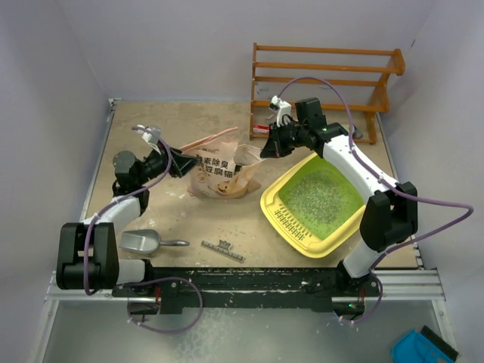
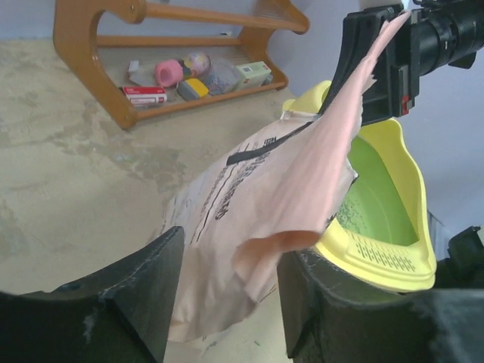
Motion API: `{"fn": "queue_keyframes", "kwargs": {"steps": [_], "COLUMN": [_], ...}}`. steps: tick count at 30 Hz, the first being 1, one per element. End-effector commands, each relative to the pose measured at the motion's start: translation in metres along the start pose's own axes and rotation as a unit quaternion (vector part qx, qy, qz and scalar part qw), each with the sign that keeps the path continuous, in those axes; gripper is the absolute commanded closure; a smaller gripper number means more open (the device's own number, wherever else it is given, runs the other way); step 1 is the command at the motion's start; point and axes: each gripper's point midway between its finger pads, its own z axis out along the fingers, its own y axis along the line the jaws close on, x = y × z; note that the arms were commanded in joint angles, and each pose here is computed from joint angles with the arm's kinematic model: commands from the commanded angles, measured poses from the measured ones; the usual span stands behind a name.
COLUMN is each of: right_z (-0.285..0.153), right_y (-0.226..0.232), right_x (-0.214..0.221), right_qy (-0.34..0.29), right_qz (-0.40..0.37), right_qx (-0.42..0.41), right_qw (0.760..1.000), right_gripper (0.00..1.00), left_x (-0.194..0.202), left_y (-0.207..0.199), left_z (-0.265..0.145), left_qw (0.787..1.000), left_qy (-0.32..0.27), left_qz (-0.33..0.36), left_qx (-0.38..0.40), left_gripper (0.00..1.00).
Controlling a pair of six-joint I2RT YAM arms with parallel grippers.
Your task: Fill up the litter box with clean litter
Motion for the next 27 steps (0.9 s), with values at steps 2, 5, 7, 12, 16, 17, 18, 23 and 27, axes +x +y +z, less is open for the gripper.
{"fn": "queue_keyframes", "kwargs": {"steps": [2, 5, 7, 12, 16, 17, 18, 23, 27], "right_z": [0.001, 0.001, 0.000, -0.012, -0.023, -0.024, -0.025, -0.020, -0.016], "right_y": [0.002, 0.001, -0.003, -0.019, -0.026, -0.026, -0.024, -0.024, -0.026], "right_x": [-0.004, -0.004, -0.005, -0.009, -0.010, -0.009, -0.008, -0.006, -0.004], "right_qy": [-0.009, -0.010, -0.012, -0.020, -0.021, -0.018, -0.016, -0.016, -0.003], "right_qz": [-0.002, 0.004, 0.009, 0.063, 0.112, 0.125, 0.136, 0.183, 0.199], "right_qx": [-0.019, -0.015, -0.009, -0.022, -0.062, -0.071, -0.087, -0.140, -0.146], "right_qw": [1.000, 1.000, 1.000, 0.998, 0.992, 0.989, 0.987, 0.973, 0.969], "right_gripper": [1.00, 1.00, 1.00, 1.00, 1.00, 1.00, 1.00, 1.00, 1.00], "left_x": [-0.012, -0.012, -0.016, -0.028, -0.026, -0.023, -0.020, -0.011, -0.011], "left_y": [-0.009, -0.018, -0.023, -0.019, -0.006, -0.005, -0.003, -0.001, -0.008], "left_z": [0.001, 0.001, 0.001, -0.009, -0.016, -0.015, -0.014, -0.013, -0.015], "left_qw": [0.998, 0.996, 0.994, 0.992, 0.989, 0.988, 0.986, 0.979, 0.970], "left_qy": [-0.048, -0.051, -0.058, -0.079, -0.056, -0.039, -0.025, 0.007, 0.042], "left_qz": [-0.003, -0.012, -0.012, -0.017, -0.079, -0.094, -0.110, -0.152, -0.190], "left_qx": [0.033, 0.071, 0.089, 0.099, 0.111, 0.119, 0.124, 0.133, 0.143], "left_gripper": [0.53, 0.72, 0.90, 1.00, 1.00, 1.00, 1.00, 1.00, 1.00]}}
